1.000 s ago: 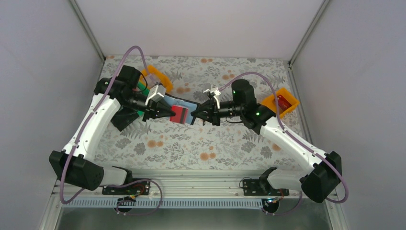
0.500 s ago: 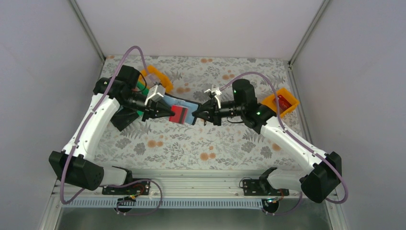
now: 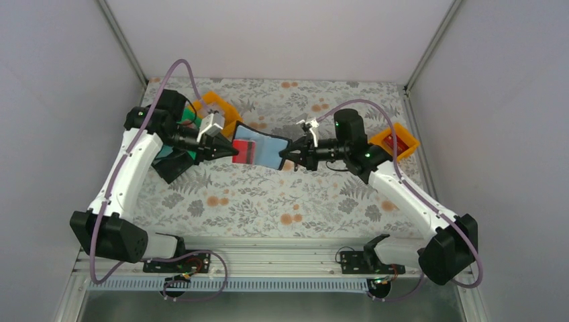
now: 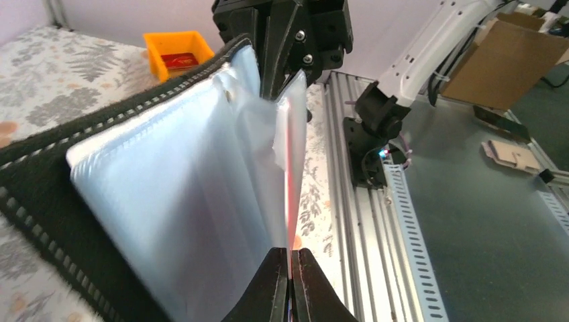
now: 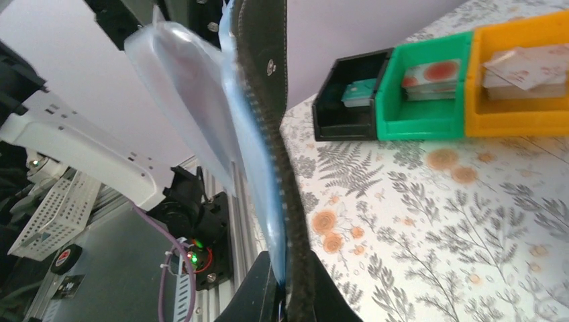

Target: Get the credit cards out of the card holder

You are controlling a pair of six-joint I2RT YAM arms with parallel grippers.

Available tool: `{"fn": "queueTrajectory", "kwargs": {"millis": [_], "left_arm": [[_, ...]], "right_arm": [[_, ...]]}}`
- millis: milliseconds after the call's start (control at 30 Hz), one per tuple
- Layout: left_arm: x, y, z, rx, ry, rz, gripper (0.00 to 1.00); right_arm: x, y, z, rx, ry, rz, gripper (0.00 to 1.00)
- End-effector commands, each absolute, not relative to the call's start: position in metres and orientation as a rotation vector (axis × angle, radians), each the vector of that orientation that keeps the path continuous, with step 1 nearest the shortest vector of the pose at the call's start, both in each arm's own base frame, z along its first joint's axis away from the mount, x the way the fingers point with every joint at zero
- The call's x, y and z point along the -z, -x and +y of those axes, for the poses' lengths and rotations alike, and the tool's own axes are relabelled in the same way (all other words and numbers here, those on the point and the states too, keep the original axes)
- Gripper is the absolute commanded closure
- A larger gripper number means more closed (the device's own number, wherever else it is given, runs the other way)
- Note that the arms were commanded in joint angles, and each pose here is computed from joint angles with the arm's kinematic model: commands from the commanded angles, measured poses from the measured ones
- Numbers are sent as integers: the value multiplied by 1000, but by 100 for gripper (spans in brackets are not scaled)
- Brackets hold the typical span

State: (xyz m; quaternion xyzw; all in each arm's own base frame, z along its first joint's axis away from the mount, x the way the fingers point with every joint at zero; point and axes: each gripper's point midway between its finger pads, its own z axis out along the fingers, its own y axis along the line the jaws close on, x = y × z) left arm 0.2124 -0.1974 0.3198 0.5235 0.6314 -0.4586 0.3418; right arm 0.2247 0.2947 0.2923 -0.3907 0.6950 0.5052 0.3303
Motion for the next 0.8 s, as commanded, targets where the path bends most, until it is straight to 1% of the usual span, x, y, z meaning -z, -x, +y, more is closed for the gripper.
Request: {"fn": "queueTrajectory", "kwargs": {"millis": [0,167,300,400,500,567,667,700,733,767], "left_arm": [[-328,-222,-186,1121,-1353,1590,97],[-313,-233,-180,1106,-1336,1653,98],[-312,-241,-173,1068,-1314,1688,98],[-319,-253,-165,975,-1273,1730,98],[-325,-263,-160,866,-1235,1751,98],[-328,-265,-159,843,-1219,1764,98],[-325,-271,-160,855,-1183,1827,98],[-323,-273,-160,856,-1177,1846,98],[-321,-274,-161,852,-1175,1861,98],[-319,-275,-162,845,-1176,1874,98]], "right_arm": [[-262,-241,280,-1348,912,1960,96],[-252,-235,281,-1417,932,1954,96],[-243,-241,280,-1400,895,2000,96],[-203,-250,282,-1437,811,2153,96],[-163,-251,290,-1568,771,2282,96],[-143,-254,296,-1622,746,2348,96],[-116,-268,299,-1604,716,2449,96],[-109,-273,299,-1581,705,2479,93],[-100,-282,295,-1524,672,2532,87],[-88,-291,289,-1438,624,2600,76]]}}
